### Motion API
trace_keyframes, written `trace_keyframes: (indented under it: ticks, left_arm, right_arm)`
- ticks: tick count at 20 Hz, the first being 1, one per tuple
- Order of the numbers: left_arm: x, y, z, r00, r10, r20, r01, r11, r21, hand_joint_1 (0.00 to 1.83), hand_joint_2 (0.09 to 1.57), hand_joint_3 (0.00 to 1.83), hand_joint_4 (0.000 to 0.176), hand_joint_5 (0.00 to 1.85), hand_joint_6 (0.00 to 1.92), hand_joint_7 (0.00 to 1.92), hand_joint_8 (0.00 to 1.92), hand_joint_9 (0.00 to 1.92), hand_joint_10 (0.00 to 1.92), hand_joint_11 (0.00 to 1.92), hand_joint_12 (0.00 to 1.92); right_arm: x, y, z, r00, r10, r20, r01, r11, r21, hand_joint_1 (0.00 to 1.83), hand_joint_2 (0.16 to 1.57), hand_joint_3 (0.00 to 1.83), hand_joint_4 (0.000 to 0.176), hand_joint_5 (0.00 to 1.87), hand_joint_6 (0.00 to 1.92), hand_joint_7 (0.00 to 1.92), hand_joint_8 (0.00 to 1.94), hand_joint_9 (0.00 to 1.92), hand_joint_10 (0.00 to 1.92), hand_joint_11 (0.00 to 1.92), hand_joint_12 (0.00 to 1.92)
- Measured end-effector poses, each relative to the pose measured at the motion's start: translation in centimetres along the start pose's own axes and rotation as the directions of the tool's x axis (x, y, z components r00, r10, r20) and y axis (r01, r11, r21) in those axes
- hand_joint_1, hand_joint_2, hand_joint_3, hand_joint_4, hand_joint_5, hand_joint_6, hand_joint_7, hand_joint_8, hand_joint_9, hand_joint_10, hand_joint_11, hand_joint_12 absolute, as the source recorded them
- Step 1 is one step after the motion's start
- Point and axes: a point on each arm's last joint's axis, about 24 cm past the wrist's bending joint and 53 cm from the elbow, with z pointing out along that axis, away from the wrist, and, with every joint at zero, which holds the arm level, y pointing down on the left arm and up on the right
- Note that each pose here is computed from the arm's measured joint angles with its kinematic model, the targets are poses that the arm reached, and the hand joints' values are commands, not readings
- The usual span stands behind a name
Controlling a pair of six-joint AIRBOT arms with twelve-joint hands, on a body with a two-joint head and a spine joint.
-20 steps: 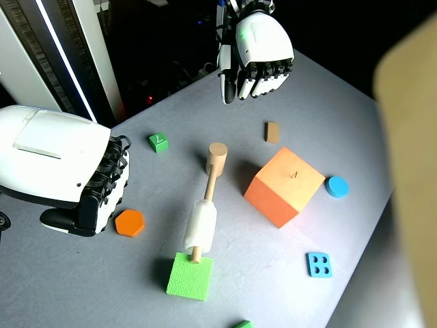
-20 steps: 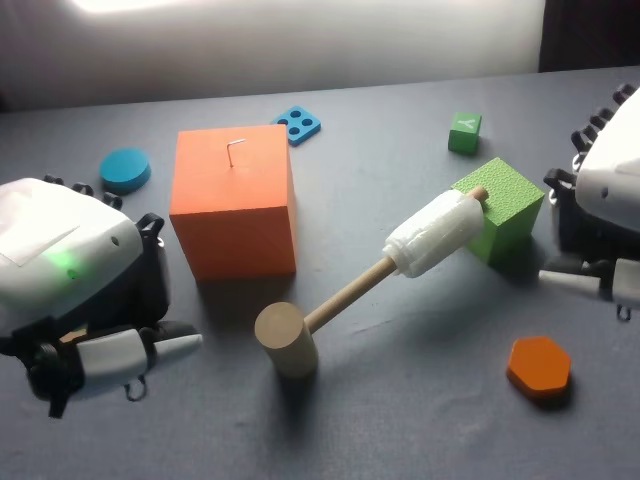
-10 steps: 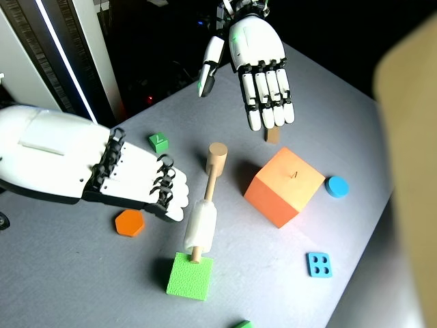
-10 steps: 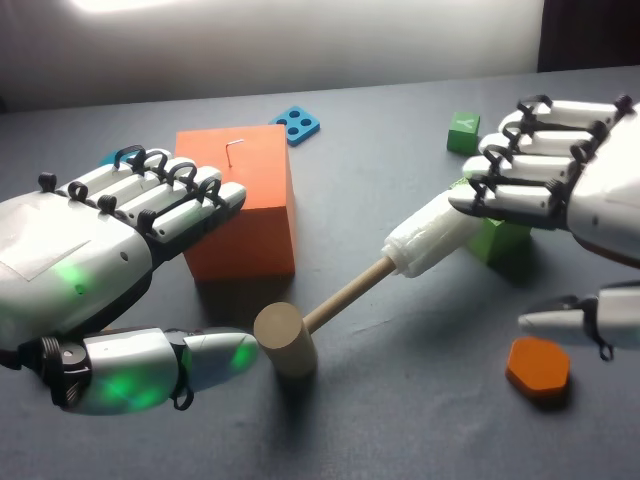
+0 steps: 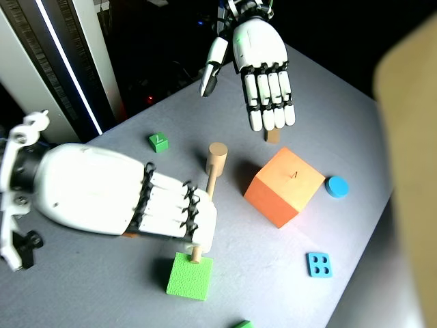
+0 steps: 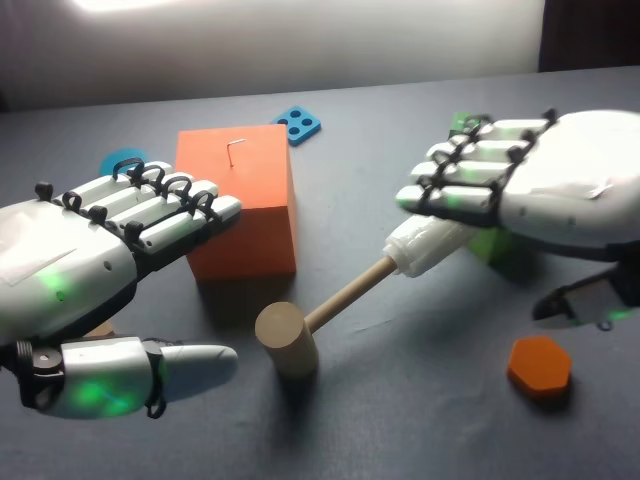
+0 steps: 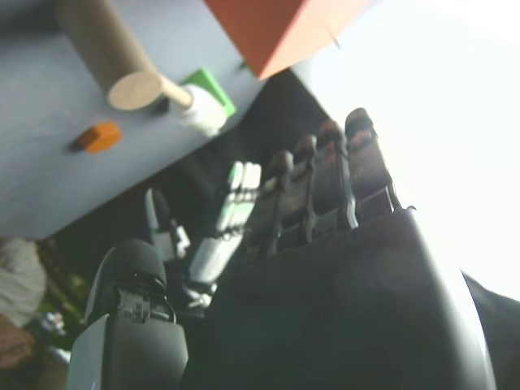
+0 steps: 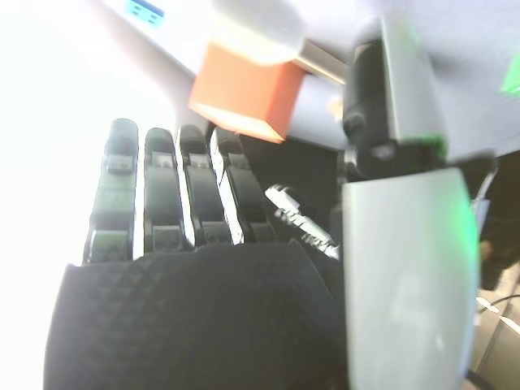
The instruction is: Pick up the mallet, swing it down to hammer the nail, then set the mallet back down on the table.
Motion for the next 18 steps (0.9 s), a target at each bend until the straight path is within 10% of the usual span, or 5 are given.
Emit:
trace_keyframes:
  ticks: [5, 7, 13, 18]
  left_arm:
    - [0.0, -0.2, 0.8, 0.9999, -0.014, 0.007, 0.014, 0.9969, 0.077, 0.00, 1.17, 0.00, 0.000, 0.06, 0.01, 0.03, 0.01, 0.01, 0.00, 0.00, 0.00]
    - [0.3, -0.2, 1.1, 0.9999, -0.013, 0.006, 0.013, 0.9963, 0.085, 0.00, 1.17, 0.00, 0.000, 0.04, 0.00, 0.02, 0.00, 0.00, 0.00, 0.00, 0.00]
    - [0.4, 0.6, 1.9, 0.9999, -0.014, 0.010, 0.013, 0.9978, 0.064, 0.00, 1.16, 0.00, 0.000, 0.09, 0.02, 0.04, 0.01, 0.01, 0.00, 0.00, 0.00]
    - [0.7, 2.0, 2.3, 1.0000, -0.005, 0.004, 0.004, 0.9998, 0.020, 0.00, 1.16, 0.00, 0.000, 0.07, 0.01, 0.04, 0.00, 0.02, 0.01, 0.00, 0.00]
  right_arm:
    - [-2.4, -0.9, 1.4, 0.993, 0.112, -0.024, -0.112, 0.994, -0.009, 1.23, 0.94, 0.00, 0.000, 0.02, 0.00, 0.00, 0.00, 0.00, 0.00, 0.00, 0.51]
    - [-3.8, -1.5, 2.0, 0.974, 0.226, -0.026, -0.226, 0.974, -0.006, 1.26, 0.91, 0.00, 0.000, 0.08, 0.00, 0.04, 0.00, 0.08, 0.01, 0.00, 0.87]
    - [-3.4, -1.8, 3.4, 0.982, 0.186, -0.044, -0.186, 0.983, 0.006, 1.33, 0.93, 0.00, 0.000, 0.12, 0.01, 0.07, 0.00, 0.10, 0.01, 0.00, 0.85]
    - [-1.0, -5.6, 5.1, 0.983, 0.143, -0.111, -0.114, 0.966, 0.233, 1.26, 0.92, 0.00, 0.000, 0.15, 0.01, 0.09, 0.01, 0.11, 0.01, 0.00, 0.85]
